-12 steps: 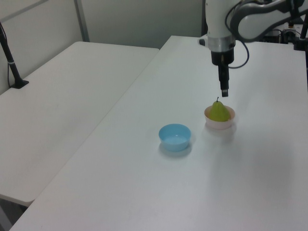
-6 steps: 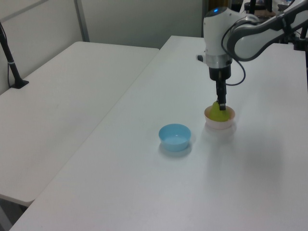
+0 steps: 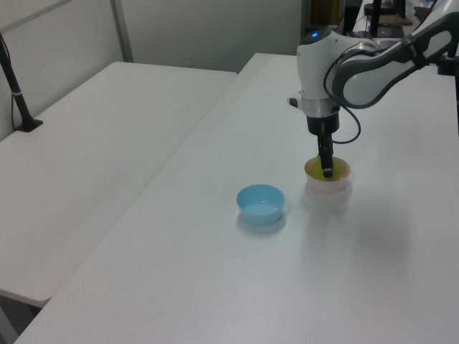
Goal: Pick up a pear from the bowl
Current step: 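Lower the gripper over the pear in the pink bowl, then close the gripper on the pear and lift it from the bowl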
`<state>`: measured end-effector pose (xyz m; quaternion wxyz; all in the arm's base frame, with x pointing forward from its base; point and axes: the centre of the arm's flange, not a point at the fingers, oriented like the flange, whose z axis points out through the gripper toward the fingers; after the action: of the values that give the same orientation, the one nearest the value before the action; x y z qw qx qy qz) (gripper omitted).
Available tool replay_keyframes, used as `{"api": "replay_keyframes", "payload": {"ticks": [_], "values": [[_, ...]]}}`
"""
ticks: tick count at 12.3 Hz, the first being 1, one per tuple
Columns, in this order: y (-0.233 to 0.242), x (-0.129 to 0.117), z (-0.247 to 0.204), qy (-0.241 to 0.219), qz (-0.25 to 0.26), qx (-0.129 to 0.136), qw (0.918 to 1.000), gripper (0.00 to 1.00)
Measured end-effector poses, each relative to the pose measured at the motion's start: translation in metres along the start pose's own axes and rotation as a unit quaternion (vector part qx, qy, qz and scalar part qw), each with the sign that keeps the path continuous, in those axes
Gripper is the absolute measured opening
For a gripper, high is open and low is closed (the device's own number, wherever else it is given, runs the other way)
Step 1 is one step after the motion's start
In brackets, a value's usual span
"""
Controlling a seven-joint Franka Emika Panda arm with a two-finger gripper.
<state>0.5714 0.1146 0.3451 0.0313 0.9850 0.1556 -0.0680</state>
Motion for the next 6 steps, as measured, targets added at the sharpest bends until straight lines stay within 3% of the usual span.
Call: {"api": "replay_keyframes", "payload": {"ticks": [2, 3, 6], "values": [[-0.0004, 0.0025, 0.0034, 0.003, -0.001, -0.001, 1.0000, 0.80], [-0.0005, 0.0035, 0.0047, 0.005, -0.001, -0.001, 1.0000, 0.64], [-0.0005, 0.0041, 0.0032, 0.007, -0.001, -0.001, 1.0000, 0.60]]}}
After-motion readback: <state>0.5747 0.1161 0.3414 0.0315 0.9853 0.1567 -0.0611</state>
